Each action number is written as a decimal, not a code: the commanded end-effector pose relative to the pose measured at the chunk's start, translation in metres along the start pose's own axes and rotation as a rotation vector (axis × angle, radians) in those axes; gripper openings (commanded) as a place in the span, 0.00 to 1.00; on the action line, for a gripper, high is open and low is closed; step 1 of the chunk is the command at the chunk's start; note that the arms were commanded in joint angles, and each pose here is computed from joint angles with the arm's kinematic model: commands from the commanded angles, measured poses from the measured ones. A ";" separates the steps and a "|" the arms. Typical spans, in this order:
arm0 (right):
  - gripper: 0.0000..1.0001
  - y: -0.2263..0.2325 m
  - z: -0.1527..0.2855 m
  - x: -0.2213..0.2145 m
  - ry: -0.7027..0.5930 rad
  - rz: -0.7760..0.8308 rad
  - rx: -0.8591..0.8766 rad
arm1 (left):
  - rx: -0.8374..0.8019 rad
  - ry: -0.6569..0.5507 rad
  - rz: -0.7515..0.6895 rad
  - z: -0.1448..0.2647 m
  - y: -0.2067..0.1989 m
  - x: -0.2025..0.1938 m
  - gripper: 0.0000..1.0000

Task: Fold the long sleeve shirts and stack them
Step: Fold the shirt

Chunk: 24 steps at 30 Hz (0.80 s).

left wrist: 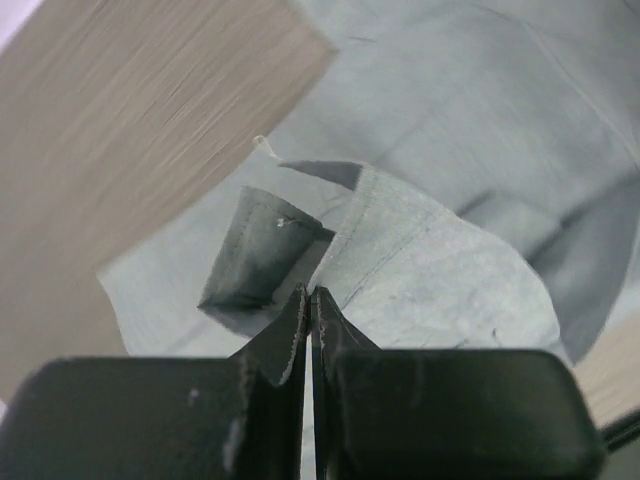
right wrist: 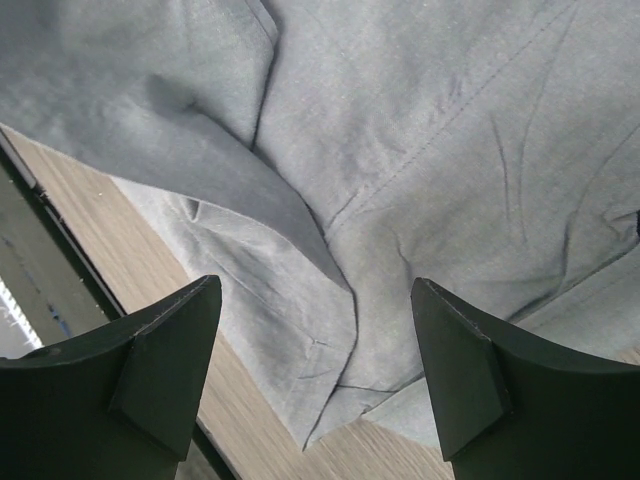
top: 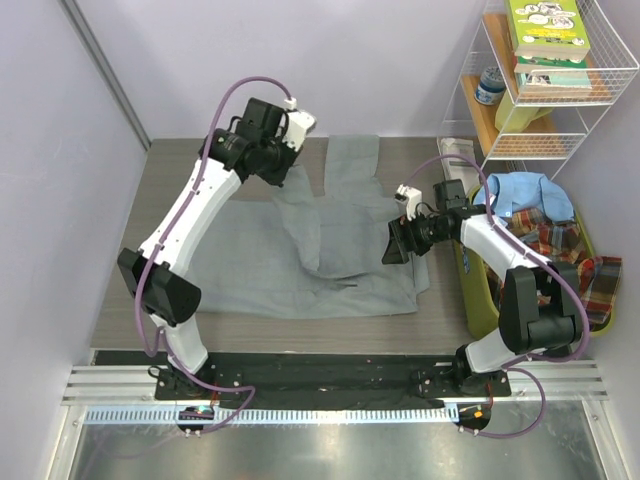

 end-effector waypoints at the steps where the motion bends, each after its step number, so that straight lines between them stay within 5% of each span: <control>1: 0.81 -0.009 -0.004 0.004 -0.019 0.024 -0.029 | 0.383 -0.032 0.422 0.011 0.063 0.003 0.00; 6: 0.79 -0.009 -0.012 0.000 0.004 0.018 -0.029 | 0.643 -0.015 0.616 0.022 0.103 -0.004 0.00; 11: 0.75 -0.008 -0.019 -0.004 0.017 0.029 -0.037 | 0.734 0.063 0.693 0.008 0.106 -0.024 0.00; 16: 0.70 -0.013 -0.028 -0.010 0.053 0.022 -0.066 | 0.666 0.121 0.670 -0.021 0.091 -0.042 0.00; 24: 0.61 -0.026 -0.039 -0.025 0.099 0.010 -0.163 | 0.401 -0.040 0.545 -0.048 0.072 -0.018 0.00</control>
Point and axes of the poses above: each gripper's point midway between its finger pads, its own z axis back along the fingers, its own y axis along the line the jaws close on, x = y × z, the point moved 2 cm from there along z, back along the fingers, and after that the axes turned 14 degrees about -z, right-handed, at the moved point
